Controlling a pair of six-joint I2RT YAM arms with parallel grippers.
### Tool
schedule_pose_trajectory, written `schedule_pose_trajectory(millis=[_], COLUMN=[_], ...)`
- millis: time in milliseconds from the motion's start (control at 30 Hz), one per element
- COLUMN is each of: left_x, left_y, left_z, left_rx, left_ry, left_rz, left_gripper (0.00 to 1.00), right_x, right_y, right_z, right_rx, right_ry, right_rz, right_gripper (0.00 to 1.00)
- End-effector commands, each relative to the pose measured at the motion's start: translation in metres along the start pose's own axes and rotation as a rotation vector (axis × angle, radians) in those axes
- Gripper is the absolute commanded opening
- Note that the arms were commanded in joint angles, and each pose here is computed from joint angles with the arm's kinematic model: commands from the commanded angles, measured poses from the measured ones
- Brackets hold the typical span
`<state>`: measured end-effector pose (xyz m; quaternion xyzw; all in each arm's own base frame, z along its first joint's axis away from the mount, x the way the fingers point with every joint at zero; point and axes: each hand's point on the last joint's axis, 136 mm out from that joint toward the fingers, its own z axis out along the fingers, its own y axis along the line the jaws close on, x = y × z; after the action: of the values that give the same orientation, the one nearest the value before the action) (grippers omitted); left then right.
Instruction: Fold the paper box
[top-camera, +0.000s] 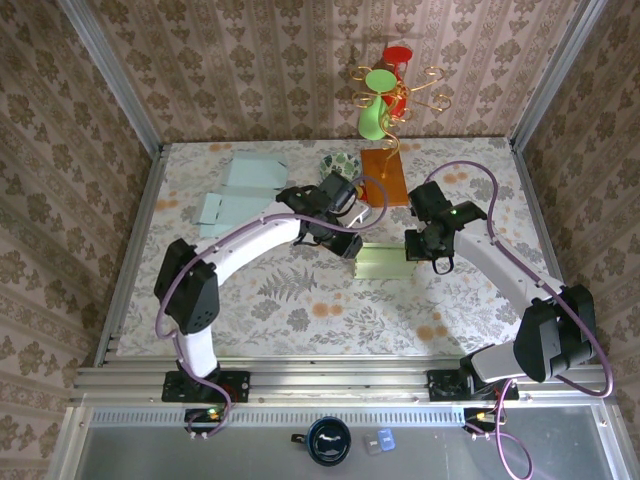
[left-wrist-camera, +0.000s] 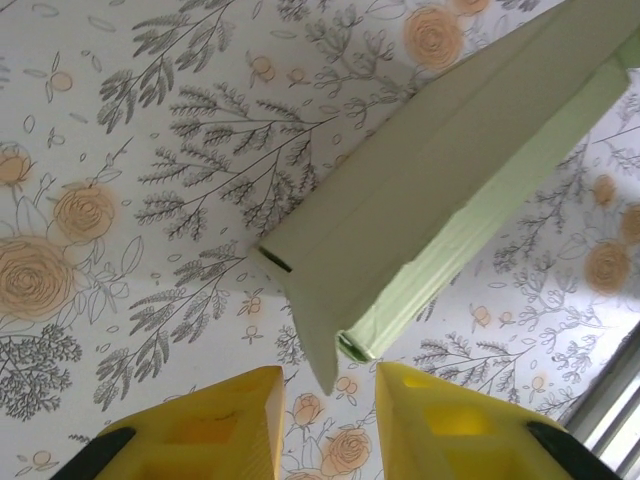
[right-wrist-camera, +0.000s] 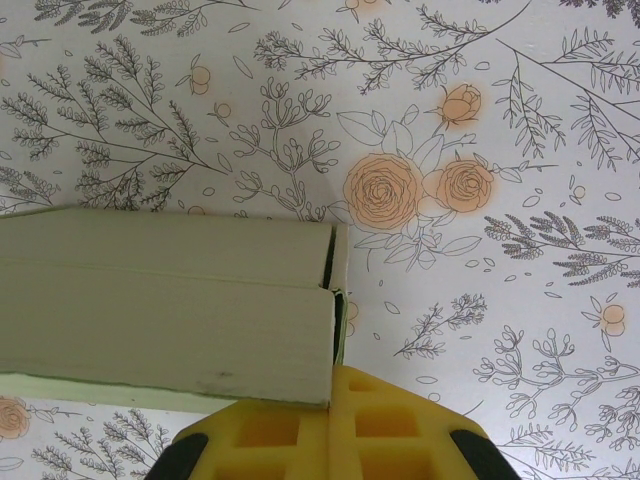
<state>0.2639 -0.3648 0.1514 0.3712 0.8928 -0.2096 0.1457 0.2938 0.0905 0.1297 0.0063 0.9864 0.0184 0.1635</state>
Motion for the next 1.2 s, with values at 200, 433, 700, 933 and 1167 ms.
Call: schedule_pose_trajectory(millis=[200, 433, 700, 933, 1167], left_x=[-0.0046, -0.0065, -0.0097, -0.0092, -0.0096], left_y=[0.0012, 0.0018, 0.0009, -0.0032, -0.0039], left_z=[0.0047, 0.0060, 0.0034, 0.0062, 0.0056], left_rx=[-0.047, -0.052, -0.056, -0.032, -0.016], left_ry=[0.012, 0.010, -0.003, 0.010, 0.021], left_rz=[-0.015, -0.039, -0.132, -0.240, -0.345], left_gripper=[0.19, 0.06, 0.00, 0.00, 0.00], right_x=[0.0034, 0.0026, 0.0051, 0.0096, 0.0109], right_y=[0.0016, 0.0018, 0.0047, 0.0084, 0.0106], right_z=[0.0018, 0.0017, 0.0026, 0.0049, 0.0064], right_rx=[0.010, 0.008, -0.009, -0.026, -0.028], right_ry=[0.031, 0.027, 0.033, 0.026, 0.019], right_rz=[0.002, 0.014, 0.074, 0.130, 0.160], right_gripper=[0.00, 0.00, 0.00, 0.00, 0.00])
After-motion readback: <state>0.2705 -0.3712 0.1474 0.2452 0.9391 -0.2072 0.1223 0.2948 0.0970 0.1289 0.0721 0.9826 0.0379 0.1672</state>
